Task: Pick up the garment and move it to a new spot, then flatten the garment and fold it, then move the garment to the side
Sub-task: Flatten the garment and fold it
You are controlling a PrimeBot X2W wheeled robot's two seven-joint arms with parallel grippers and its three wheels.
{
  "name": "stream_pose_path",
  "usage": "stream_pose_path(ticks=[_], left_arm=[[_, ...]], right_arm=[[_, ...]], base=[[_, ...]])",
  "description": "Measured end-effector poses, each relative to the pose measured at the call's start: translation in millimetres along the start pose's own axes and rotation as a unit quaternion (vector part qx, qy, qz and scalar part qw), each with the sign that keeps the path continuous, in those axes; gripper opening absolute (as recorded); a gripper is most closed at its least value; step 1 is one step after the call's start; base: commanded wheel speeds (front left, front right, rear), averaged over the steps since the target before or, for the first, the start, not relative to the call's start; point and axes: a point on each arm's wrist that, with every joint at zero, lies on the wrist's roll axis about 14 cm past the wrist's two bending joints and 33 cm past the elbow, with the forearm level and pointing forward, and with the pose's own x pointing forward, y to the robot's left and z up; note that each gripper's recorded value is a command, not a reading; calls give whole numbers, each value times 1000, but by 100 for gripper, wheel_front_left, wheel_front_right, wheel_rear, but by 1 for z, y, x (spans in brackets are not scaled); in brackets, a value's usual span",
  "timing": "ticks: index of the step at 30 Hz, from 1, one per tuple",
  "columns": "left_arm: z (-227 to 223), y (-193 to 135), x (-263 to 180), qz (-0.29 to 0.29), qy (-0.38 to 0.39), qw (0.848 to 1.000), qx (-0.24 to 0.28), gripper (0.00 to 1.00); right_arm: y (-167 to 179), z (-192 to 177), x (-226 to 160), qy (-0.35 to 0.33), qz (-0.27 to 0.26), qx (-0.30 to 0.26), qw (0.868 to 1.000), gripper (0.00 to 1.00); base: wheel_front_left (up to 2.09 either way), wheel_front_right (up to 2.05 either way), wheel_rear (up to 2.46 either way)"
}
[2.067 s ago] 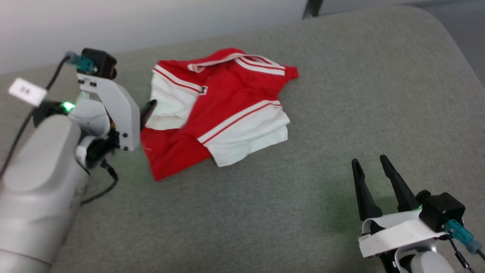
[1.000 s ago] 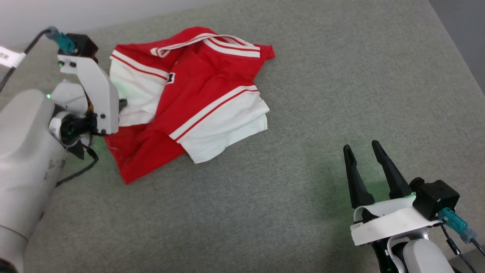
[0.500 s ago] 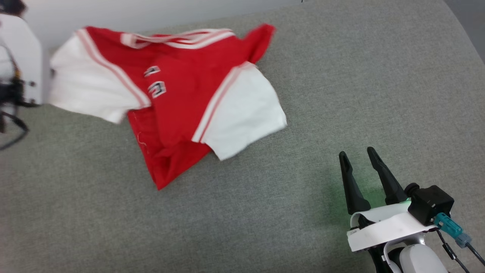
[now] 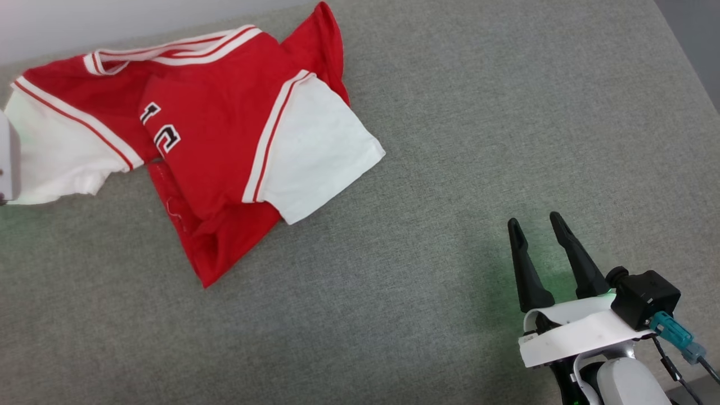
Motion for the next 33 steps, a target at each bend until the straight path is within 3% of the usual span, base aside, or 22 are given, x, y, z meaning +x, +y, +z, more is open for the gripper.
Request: stream_pose_path(ticks=[8, 14, 20, 25, 28, 33], left_arm=[[25, -17, -10, -27, -96, 995, -8, 100], [35, -33, -36, -63, -213, 974, -38, 100], [-11, -62, -51, -105, -270, 954, -74, 100], [-51, -78, -69, -104, -318, 935, -116, 100], [-73, -85, -83, -96, -345, 922, -146, 100], [-104, -80, -107, -46, -369, 915, -158, 100]], right_arm=[[7, 7, 4, -8, 20, -17, 1000, 100], [27, 8, 11, 0, 74, -47, 996, 100], [46, 3, 19, 33, 125, -82, 988, 100], [67, 4, 31, 57, 168, -104, 979, 100], [77, 5, 40, 76, 190, -118, 972, 100], [95, 7, 59, 120, 224, -141, 957, 100]], base=[[0, 0, 0], [0, 0, 0], [0, 0, 0], [0, 0, 0], [0, 0, 0], [0, 0, 0]])
